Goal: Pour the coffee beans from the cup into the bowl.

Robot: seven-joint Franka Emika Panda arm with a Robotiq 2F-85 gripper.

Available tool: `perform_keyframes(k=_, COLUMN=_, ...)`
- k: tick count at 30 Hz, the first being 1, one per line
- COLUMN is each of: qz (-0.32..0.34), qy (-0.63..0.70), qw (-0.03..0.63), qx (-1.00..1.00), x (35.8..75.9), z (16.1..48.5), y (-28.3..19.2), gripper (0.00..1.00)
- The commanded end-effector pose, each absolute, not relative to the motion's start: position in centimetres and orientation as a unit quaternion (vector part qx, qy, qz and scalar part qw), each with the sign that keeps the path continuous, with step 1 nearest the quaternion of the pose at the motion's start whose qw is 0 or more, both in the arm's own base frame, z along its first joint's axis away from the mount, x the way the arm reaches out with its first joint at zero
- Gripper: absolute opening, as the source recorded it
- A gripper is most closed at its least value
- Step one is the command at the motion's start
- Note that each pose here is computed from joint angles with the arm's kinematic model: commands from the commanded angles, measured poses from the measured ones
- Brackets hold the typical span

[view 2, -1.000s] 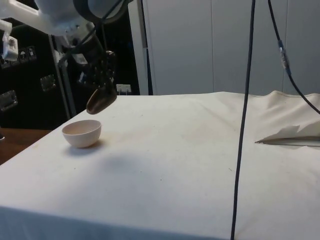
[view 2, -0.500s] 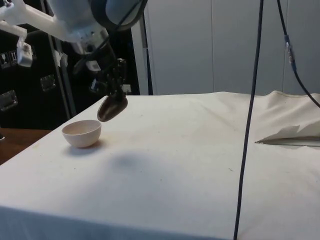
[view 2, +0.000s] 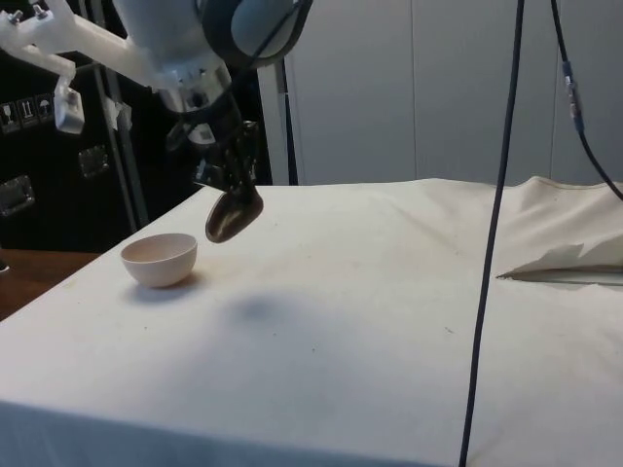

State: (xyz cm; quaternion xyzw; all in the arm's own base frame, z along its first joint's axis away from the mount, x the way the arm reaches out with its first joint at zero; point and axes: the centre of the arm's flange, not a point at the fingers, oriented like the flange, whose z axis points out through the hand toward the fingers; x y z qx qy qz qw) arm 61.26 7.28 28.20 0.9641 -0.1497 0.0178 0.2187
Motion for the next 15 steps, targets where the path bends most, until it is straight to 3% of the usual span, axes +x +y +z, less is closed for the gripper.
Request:
perform_keyframes(k=1, qz=0.022, qy=-0.144, qw=0.212, qx=0.966, x=61.1, z=28.3, y=7.2, gripper=0.0)
perform_keyframes(k=15, qz=0.021, qy=-0.111, qw=0.208, qx=0.971, x=60.0, z=27.7, y=6.0, gripper=0.0)
